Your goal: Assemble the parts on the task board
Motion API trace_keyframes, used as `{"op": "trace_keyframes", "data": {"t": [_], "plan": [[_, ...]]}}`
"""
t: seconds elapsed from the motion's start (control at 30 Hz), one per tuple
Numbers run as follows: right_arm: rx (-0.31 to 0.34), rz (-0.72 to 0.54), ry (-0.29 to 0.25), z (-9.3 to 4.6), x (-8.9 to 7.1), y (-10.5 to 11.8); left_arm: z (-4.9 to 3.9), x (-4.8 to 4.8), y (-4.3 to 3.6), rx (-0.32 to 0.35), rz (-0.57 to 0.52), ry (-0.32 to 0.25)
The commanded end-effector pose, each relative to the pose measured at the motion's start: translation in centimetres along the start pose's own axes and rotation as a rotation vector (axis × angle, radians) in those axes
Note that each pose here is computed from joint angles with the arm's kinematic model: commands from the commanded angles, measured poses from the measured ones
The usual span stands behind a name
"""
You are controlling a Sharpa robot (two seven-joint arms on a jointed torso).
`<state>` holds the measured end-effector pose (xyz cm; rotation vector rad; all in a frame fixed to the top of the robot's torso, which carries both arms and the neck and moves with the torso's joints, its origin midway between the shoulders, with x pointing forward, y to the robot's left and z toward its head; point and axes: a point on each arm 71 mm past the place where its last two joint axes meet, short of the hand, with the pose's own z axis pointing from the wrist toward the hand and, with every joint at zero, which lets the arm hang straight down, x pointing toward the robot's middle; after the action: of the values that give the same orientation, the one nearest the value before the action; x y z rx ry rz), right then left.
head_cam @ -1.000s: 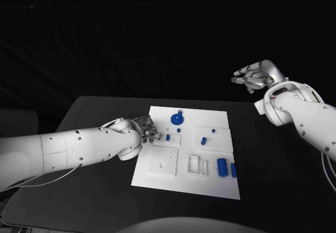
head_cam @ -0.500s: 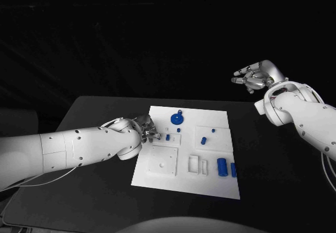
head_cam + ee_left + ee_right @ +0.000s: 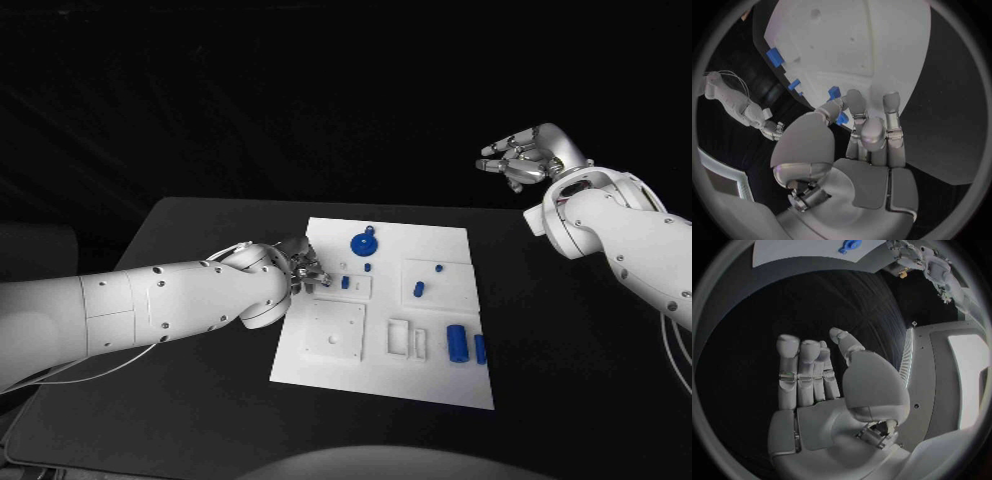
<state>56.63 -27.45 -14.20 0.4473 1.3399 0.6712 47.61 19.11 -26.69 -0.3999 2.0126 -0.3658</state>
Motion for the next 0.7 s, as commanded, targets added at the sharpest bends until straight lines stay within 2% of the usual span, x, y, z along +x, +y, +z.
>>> {"op": "trace_keyframes", "data": {"t": [0.03,0.7], "plan": [[-0.009,-0.001,0.011,-0.01,0.11,0.05,-0.07,1.24,0.57,-0.03,0.017,0.076],[-0.006,0.0,0.014,-0.02,0.26,-0.05,0.14,1.21,0.57,-0.034,0.012,0.078]]}}
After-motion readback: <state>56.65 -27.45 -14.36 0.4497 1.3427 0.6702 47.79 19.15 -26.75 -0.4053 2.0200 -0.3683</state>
